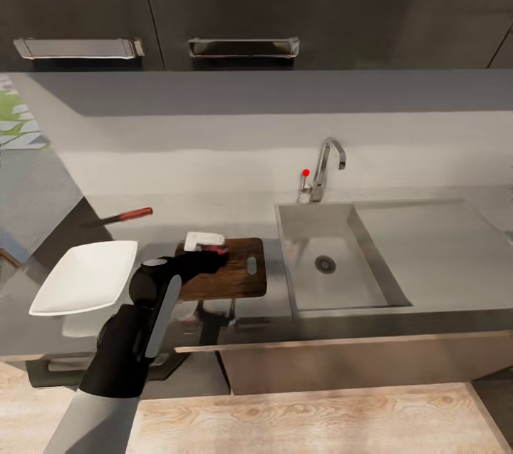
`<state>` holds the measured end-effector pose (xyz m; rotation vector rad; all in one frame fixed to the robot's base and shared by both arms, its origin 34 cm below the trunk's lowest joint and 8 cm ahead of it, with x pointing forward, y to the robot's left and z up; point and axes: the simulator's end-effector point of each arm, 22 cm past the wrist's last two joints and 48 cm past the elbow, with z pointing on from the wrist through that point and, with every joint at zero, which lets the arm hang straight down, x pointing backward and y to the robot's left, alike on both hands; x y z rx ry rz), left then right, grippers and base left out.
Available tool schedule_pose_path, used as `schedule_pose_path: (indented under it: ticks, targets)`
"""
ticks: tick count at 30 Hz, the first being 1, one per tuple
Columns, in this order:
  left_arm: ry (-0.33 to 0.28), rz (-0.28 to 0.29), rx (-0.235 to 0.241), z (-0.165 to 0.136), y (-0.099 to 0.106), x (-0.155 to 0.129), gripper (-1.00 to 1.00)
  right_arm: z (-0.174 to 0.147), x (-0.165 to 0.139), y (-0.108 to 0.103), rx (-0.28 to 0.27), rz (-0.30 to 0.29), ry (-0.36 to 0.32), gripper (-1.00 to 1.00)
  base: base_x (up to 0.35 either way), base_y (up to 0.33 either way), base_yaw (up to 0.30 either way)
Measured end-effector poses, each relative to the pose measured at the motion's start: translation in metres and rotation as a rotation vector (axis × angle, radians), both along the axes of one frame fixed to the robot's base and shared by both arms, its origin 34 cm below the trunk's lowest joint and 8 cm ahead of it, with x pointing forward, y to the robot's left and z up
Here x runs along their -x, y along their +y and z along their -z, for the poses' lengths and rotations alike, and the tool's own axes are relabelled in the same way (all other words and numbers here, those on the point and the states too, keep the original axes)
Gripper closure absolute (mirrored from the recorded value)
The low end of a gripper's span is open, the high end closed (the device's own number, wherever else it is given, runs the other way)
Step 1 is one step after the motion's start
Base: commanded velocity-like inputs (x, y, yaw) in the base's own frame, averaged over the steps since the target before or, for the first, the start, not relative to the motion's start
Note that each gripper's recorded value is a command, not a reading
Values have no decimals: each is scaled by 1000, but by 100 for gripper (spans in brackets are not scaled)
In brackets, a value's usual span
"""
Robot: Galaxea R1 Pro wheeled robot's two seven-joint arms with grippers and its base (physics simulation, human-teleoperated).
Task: In the kitchen, take the Vidalia onion out of the sink, dice it on the chopping board with the paring knife, put the diced onion into the bowl on the countertop, then place both the paring knife and the chopping board into the sink.
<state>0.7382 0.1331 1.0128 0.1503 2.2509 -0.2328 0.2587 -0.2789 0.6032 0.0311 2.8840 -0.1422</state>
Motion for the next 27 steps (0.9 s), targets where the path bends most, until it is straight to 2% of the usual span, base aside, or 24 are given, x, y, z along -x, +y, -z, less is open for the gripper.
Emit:
schedule_pose_path:
  ticks: [27]
  targets:
    - [-1,1,-1,0,0,0,-100,0,0,-2,3,3,-1,-100,-341,0,0]
